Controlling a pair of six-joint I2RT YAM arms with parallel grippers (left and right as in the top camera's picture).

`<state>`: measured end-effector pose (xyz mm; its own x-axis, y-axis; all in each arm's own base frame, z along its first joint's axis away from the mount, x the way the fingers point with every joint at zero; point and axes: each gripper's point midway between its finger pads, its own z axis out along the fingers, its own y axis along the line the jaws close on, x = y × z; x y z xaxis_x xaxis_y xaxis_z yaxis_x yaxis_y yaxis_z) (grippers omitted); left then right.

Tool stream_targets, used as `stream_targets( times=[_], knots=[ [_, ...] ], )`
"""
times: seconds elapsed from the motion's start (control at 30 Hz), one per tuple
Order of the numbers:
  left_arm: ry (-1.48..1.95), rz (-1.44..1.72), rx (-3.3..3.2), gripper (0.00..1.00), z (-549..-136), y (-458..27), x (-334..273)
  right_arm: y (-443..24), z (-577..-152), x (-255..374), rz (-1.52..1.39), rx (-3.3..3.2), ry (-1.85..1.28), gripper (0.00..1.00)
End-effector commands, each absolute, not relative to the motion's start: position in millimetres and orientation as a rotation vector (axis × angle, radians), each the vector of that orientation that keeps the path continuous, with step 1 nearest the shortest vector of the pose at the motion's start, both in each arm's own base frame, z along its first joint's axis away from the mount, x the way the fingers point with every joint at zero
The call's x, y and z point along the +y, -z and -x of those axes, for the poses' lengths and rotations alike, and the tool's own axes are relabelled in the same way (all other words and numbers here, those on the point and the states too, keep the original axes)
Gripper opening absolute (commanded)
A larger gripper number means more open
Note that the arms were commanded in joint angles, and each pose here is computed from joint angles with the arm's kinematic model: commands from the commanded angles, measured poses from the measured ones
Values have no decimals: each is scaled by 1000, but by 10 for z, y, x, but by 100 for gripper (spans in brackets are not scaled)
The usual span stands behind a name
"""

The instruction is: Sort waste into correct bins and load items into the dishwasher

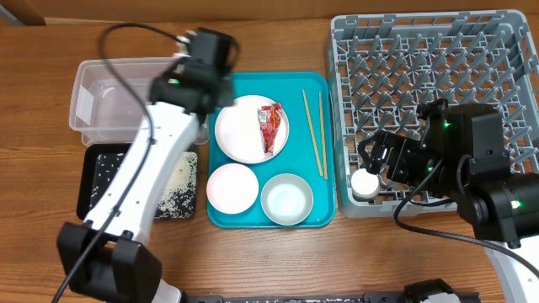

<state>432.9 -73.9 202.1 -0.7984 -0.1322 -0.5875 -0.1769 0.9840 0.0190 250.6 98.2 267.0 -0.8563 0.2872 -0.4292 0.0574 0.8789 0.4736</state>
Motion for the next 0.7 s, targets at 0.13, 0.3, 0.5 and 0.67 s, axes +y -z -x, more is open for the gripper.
stream_targets(
  times=[0.13, 0.3, 0.5, 0.67],
  knots=[
    [67, 300, 2578, 61, -4496, -1706, -530, -2660, -2502, 990, -238, 2548, -620, 100],
    [251, 134, 2572, 55, -4481, -1752, -1160, -2660, -2502, 990, -238, 2548, -620, 100],
    [141, -167, 2650, 59, -4358, -1233, -1838, -2659, -2500, 990, -238, 2549, -619, 100],
    [77, -204, 2777, 58, -4247, -591, -2029, -2641, -2475, 985, -242, 2562, -616, 100]
  ],
)
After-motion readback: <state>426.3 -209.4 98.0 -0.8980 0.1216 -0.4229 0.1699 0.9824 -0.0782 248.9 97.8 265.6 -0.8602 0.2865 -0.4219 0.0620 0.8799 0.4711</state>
